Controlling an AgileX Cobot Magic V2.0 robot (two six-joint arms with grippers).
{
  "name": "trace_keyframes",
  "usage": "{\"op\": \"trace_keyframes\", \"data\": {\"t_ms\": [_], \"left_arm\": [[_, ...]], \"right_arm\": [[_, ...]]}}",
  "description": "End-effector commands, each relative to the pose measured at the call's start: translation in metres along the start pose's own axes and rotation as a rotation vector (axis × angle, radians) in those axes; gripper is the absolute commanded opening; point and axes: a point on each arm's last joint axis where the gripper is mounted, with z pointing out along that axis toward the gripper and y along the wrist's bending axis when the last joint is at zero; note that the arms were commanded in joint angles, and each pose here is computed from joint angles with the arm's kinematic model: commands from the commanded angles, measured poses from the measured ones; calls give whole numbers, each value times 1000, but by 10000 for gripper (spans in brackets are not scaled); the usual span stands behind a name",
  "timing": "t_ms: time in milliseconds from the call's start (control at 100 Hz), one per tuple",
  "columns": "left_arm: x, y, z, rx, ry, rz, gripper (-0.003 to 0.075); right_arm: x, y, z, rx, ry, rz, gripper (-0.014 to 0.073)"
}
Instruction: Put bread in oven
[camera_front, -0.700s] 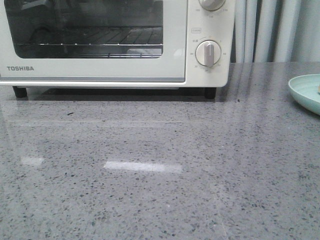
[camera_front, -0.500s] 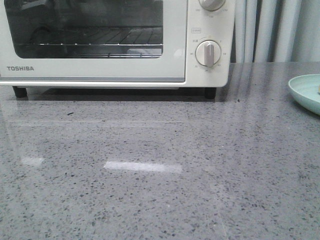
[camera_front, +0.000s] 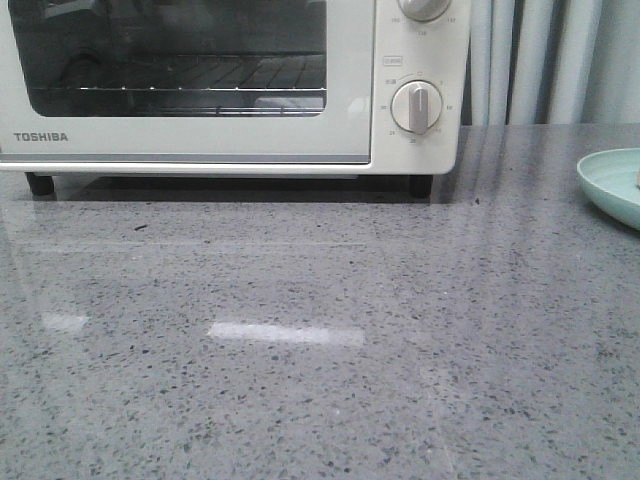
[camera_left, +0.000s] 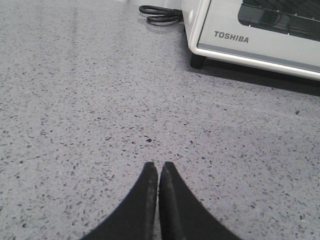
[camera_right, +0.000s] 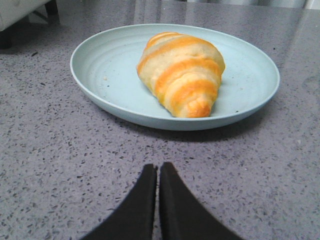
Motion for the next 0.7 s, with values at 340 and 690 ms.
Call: {"op": "trace_keyframes", "data": {"t_ms": [340, 690], "left_arm": [[-20, -5, -4, 80, -301, -94, -21], [-49, -4, -18, 127, -648, -195, -21]], "right_arm": [[-35, -3, -9, 38, -443, -8, -19], [-72, -5, -41, 1, -990, 139, -19]]}}
